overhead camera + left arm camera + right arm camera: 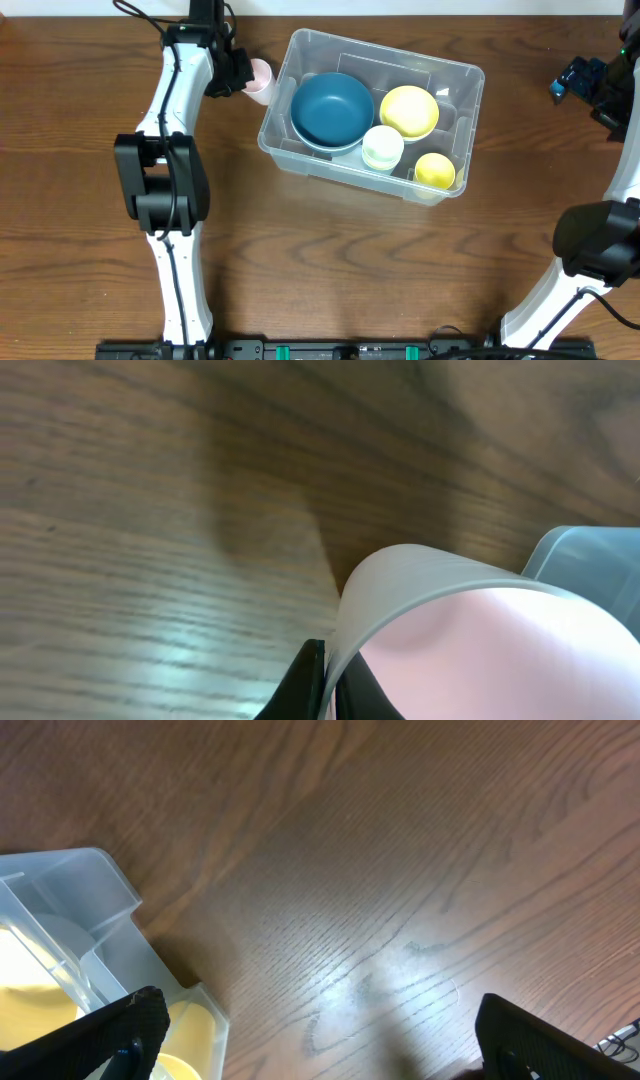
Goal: Pack container
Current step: 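Grasp the rim of the pink cup with the left gripper, then carry the pink cup right over the yellow cup in the bin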
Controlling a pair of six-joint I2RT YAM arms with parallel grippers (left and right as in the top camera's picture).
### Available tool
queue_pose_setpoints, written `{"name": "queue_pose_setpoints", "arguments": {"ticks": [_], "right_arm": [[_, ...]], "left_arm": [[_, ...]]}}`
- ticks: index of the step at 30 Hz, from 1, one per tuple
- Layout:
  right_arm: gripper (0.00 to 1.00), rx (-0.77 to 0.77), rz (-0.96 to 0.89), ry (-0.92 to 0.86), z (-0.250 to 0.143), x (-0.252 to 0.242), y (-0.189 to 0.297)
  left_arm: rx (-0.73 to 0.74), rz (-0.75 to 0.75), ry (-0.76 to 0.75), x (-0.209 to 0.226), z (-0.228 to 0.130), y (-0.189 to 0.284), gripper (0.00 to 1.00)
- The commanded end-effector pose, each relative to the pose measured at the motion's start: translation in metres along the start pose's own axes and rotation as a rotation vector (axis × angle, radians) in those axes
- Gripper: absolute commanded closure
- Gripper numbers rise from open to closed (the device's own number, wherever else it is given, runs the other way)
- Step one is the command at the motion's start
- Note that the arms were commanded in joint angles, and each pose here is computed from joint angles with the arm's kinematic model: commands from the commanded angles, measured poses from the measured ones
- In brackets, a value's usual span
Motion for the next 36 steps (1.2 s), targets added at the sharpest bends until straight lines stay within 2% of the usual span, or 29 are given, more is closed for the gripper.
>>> {"name": "queue_pose_setpoints", "arguments": {"ticks": [1, 3, 6, 8, 10, 14, 19, 26, 36], "right_arm": [[0.01, 0.003, -0.016, -0.012, 0.001, -0.002, -0.002], [0.01, 0.003, -0.016, -0.012, 0.001, -0.002, -0.003], [0.01, 0.003, -0.016, -0.012, 0.001, -0.002, -0.003], [0.01, 0.003, -0.016, -0.012, 0.001, -0.002, -0.003], [0.01, 0.003, -0.016, -0.012, 0.001, -0.002, -0.002], [0.01, 0.003, -0.016, -0.012, 0.001, -0.002, -0.003], [0.01, 0.003, -0.016, -0.012, 0.001, -0.002, -0.003], [0.01, 0.003, -0.016, -0.012, 0.001, -0.002, -0.003], [0.01, 0.003, -0.016, -0.012, 0.001, -0.002, -0.003]], "left_arm": [[-0.176, -0.081, 0.003, -0.009, 0.03, 0.093, 0.94], [-0.264, -0.124, 0.001, -0.012, 0.035, 0.143, 0.94], [-0.368, -0.216, -0.021, -0.025, 0.026, 0.22, 0.94], [-0.378, -0.344, -0.085, -0.046, 0.001, 0.269, 0.94], [-0.361, -0.456, -0.225, -0.071, -0.037, 0.307, 0.94], [-0.338, -0.515, -0.423, -0.111, -0.102, 0.337, 0.94], [-0.206, -0.572, -0.605, -0.169, -0.177, 0.32, 0.94], [-0.063, -0.48, -0.739, -0.213, -0.237, 0.254, 0.94], [0.101, -0.378, -0.8, -0.233, -0.276, 0.169, 0.94]]}}
Point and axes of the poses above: each gripper's point midway between its finger pads, its own y axis back along the fingers, its own x axis along the line the jaws close on, z = x × y, the point moved 4 cm from there along y, back along the fingers, and after that the axes turned 12 degrees about y, right-handed, at the moved point
